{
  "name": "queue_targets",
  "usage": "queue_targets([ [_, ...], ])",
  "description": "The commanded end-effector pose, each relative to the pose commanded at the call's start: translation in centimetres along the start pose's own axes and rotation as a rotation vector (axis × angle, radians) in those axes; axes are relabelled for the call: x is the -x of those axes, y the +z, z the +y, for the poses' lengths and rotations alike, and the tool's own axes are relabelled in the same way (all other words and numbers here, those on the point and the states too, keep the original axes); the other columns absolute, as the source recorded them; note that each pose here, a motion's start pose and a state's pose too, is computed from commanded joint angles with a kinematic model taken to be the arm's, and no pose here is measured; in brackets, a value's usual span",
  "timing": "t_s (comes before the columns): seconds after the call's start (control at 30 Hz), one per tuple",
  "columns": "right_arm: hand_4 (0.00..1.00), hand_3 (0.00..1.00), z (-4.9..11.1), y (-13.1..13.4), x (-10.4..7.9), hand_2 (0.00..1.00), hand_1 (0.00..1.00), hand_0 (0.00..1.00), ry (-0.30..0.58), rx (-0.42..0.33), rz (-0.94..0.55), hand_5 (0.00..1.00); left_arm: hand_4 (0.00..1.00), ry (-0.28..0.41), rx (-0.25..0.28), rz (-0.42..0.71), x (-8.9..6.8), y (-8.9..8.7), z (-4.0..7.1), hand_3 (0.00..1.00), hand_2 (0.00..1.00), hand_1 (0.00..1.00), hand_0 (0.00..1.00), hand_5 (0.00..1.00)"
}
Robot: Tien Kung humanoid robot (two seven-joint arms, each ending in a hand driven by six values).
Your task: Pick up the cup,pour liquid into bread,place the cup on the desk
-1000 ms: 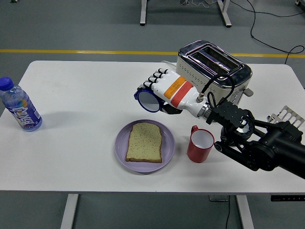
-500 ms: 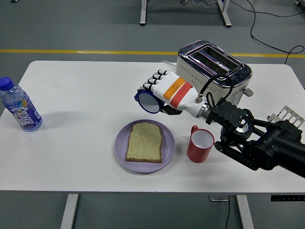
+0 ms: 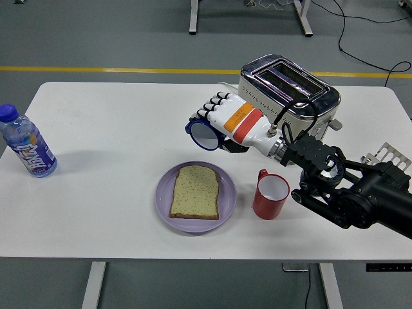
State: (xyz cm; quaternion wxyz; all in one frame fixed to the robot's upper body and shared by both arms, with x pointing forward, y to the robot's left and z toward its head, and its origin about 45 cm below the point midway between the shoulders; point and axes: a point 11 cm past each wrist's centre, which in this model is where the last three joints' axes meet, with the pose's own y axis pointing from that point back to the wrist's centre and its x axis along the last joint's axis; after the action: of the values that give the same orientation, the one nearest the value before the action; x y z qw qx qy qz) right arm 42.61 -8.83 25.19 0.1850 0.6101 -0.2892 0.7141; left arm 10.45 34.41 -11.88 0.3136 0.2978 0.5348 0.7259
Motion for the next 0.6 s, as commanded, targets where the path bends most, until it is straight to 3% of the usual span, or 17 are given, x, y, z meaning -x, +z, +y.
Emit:
queue_targets([
  [0.37, 0.635, 0.506, 0.0, 0.8, -1.9, 0.503, 0.417, 0.526, 0.079, 0.064, -0.120, 0.002, 0.396, 0.003, -0.003, -0.007, -0.1, 0.0, 0.0, 0.611, 0.773, 0.756, 0.690, 0.998],
  [0.6, 0.626, 0.508, 0.5, 0.9, -3.8, 0.504, 0.413, 0.514, 0.181, 0.104, -0.336, 0.002, 0.396, 0.003, -0.002, -0.006, -0.1, -0.1, 0.0, 0.611, 0.773, 0.756, 0.690, 0.998],
])
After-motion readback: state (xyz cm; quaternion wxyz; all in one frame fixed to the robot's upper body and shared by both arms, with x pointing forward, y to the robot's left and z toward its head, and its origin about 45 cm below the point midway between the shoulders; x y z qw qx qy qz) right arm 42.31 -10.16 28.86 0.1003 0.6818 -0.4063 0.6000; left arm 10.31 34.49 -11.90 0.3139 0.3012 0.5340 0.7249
